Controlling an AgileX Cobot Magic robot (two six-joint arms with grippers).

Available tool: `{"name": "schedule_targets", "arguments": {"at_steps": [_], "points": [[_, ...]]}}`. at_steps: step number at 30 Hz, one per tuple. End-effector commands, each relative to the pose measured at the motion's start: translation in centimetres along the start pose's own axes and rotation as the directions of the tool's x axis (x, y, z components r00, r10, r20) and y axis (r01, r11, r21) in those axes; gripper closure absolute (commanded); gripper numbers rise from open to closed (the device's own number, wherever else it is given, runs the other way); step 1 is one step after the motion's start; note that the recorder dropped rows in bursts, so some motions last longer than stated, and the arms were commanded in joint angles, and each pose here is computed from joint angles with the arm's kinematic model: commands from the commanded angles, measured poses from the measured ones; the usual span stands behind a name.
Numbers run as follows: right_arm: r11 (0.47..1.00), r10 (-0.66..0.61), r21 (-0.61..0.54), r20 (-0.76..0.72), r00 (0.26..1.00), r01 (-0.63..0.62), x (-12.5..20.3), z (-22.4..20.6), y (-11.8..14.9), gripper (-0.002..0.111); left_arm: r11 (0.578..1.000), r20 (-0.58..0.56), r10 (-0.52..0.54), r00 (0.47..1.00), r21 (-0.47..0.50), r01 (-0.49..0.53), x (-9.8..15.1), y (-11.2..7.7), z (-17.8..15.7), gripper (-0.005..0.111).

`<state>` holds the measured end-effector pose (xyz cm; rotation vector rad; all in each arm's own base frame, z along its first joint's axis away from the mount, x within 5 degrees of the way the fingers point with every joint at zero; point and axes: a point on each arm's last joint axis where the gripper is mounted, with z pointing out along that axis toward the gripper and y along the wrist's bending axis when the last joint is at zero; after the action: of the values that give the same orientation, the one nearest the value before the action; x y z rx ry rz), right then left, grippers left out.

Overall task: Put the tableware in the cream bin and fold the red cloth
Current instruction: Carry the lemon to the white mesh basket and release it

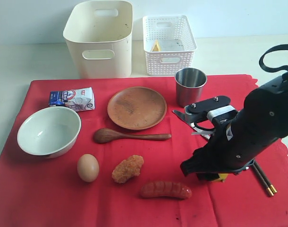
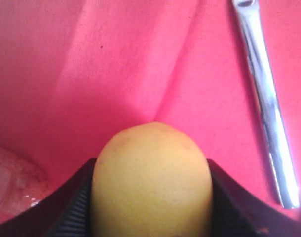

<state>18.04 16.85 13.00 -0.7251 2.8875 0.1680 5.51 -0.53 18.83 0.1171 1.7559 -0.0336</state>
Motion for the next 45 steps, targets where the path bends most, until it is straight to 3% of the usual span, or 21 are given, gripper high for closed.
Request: {"name": "schedule_targets", "arguments": {"at_steps": [1, 11, 20, 30, 45], "points": [[1.000, -0.003, -0.027, 0.088, 0.996, 0.006, -1.1, -2.3, 0.4, 0.108, 1.000, 0.009, -0.012, 1.000, 0.001, 0.012, -0.1, 0.0, -0.1, 0.106], [0.994, 0.027, -0.107, 0.367, 0.930, 0.013, -4.7, -7.4, 1.5, 0.108, 1.000, 0.009, -0.012, 1.000, 0.001, 0.012, -0.1, 0.0, -0.1, 0.106], [0.991, 0.032, -0.128, 0.484, 0.874, 0.035, -6.7, -9.3, 2.0, 0.108, 1.000, 0.009, -0.012, 1.000, 0.001, 0.012, -0.1, 0.0, -0.1, 0.106], [0.990, -0.005, -0.116, 0.534, 0.845, 0.080, -9.5, -9.9, 2.7, 0.108, 1.000, 0.009, -0.012, 1.000, 0.001, 0.012, -0.1, 0.0, -0.1, 0.106], [0.991, -0.015, -0.109, 0.519, 0.854, 0.083, -13.8, -7.5, 3.8, 0.108, 1.000, 0.009, -0.012, 1.000, 0.001, 0.012, -0.1, 0.0, -0.1, 0.106]]}}
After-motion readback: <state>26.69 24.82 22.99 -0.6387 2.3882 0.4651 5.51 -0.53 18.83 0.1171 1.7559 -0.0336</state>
